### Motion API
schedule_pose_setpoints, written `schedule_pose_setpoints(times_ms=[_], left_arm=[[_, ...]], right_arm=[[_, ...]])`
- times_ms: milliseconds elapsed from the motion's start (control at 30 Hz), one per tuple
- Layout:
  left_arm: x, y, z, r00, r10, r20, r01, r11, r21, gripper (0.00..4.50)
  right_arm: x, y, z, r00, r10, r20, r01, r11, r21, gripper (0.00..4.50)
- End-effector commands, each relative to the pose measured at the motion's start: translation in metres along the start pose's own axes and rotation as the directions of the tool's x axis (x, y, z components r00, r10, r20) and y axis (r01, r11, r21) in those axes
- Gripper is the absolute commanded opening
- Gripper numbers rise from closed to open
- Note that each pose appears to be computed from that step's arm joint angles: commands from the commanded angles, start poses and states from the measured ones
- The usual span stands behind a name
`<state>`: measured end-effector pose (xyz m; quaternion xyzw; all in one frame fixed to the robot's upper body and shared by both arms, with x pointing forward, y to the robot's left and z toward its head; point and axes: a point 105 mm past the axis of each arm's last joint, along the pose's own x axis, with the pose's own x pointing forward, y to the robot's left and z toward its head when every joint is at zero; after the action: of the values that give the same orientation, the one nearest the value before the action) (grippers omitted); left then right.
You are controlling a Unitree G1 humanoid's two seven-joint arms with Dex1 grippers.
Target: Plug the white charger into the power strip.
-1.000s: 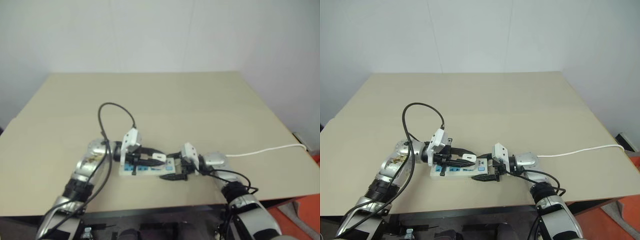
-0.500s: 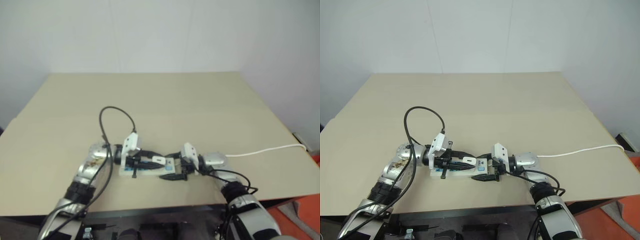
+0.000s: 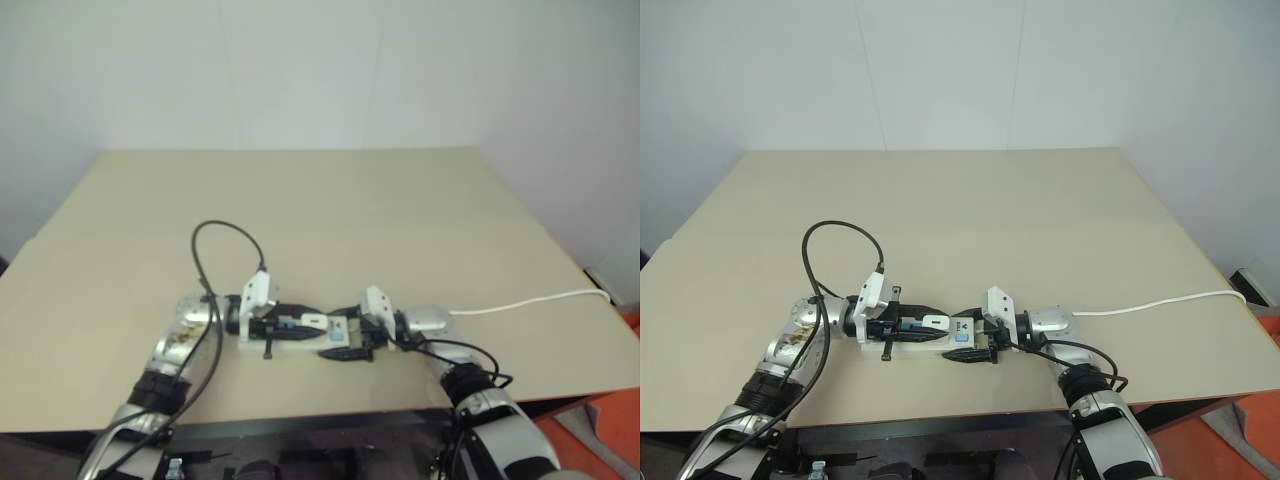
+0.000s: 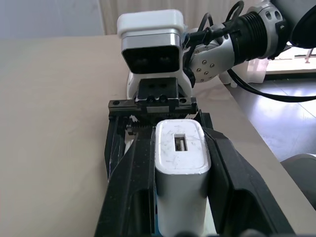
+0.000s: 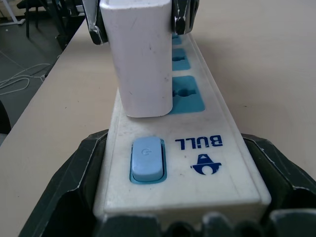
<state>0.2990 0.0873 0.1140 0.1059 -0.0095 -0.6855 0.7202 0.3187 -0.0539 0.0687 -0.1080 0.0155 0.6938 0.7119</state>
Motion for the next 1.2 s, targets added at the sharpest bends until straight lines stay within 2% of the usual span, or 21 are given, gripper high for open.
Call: schedule_pose_setpoints(times_ms=[33, 300, 700, 833, 933, 1067, 1133, 1200], left_arm=[[-0.017, -0.001, -0.032, 0.993, 0.047, -0.112, -0.056, 0.995, -0.077, 1.03], [-0.029, -0.003, -0.055, 0.978, 0.042, -0.204, -0.059, 0.995, -0.077, 1.03], [-0.030, -0.006, -0.060, 0.967, 0.004, -0.255, -0.025, 0.996, -0.081, 1.03], [-0.029, -0.004, -0.045, 0.973, -0.044, -0.226, 0.012, 0.990, -0.143, 2.32], [-0.026, 0.003, -0.028, 0.983, -0.023, -0.181, 0.002, 0.993, -0.118, 3.24], [-0.026, 0.016, 0.008, 0.996, 0.008, -0.092, -0.013, 0.998, -0.060, 4.48], [-0.028, 0.019, 0.019, 0.997, 0.013, -0.075, -0.017, 0.999, -0.043, 4.48], [-0.035, 0.029, 0.042, 0.998, 0.051, -0.035, -0.051, 0.999, -0.012, 4.48]], right_arm=[[0.005, 0.002, 0.001, 1.000, 0.028, 0.003, -0.028, 1.000, 0.009, 3.44], [0.004, 0.003, 0.000, 1.000, 0.030, -0.002, -0.030, 0.999, 0.012, 3.44], [0.005, 0.002, 0.001, 0.999, 0.036, -0.002, -0.036, 0.999, 0.013, 3.44], [0.006, 0.003, 0.001, 0.999, 0.039, 0.001, -0.039, 0.999, 0.014, 3.44], [0.007, 0.004, 0.001, 0.999, 0.043, 0.003, -0.044, 0.999, 0.015, 3.44], [0.008, 0.005, 0.001, 0.999, 0.050, 0.004, -0.050, 0.999, 0.016, 3.44], [0.008, 0.005, 0.001, 0.999, 0.051, 0.005, -0.051, 0.999, 0.016, 3.44], [0.007, 0.005, 0.001, 0.999, 0.051, 0.003, -0.051, 0.999, 0.017, 3.44]])
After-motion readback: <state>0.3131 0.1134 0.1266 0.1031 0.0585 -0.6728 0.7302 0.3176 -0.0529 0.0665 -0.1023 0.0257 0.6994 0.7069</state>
